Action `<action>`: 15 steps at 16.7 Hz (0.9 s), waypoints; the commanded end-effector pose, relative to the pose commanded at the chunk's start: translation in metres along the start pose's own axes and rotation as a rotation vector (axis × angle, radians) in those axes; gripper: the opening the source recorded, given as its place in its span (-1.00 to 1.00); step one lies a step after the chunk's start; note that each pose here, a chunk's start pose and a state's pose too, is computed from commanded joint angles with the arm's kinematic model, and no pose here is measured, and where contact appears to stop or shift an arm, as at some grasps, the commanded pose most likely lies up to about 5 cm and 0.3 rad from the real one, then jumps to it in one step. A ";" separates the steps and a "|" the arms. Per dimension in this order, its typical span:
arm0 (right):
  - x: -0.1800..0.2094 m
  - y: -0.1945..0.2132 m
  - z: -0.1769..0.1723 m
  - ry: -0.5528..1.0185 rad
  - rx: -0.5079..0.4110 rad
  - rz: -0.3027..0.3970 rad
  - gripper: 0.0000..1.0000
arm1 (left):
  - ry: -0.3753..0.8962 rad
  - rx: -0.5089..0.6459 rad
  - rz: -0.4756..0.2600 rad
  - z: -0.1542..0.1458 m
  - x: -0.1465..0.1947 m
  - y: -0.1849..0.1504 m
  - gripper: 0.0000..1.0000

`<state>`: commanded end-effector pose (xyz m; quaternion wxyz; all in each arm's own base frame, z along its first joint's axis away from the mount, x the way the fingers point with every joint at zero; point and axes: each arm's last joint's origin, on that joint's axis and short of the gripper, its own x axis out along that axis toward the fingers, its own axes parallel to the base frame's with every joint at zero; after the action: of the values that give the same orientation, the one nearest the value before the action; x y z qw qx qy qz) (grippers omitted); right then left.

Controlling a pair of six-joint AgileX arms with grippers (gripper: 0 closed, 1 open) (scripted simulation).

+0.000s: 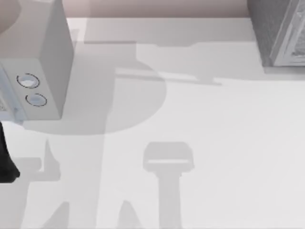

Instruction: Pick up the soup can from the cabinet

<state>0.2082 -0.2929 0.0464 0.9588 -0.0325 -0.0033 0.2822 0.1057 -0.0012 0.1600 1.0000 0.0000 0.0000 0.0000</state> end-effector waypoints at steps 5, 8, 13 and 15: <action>0.012 0.028 0.002 -0.008 0.026 0.098 -1.00 | 0.000 0.000 0.000 0.000 0.000 0.000 1.00; 0.020 0.052 0.001 -0.018 0.062 0.183 -1.00 | 0.000 0.000 0.000 0.000 0.000 0.000 1.00; 0.021 0.054 0.001 -0.019 0.063 0.194 -0.85 | 0.000 0.000 0.000 0.000 0.000 0.000 1.00; 0.021 0.054 0.001 -0.019 0.063 0.194 -0.55 | 0.000 0.000 0.000 0.000 0.000 0.000 1.00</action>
<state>0.1964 -0.2363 0.0440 0.9274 0.0004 -0.0004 0.3740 0.1057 -0.0012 0.1600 1.0000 0.0000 0.0000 0.0000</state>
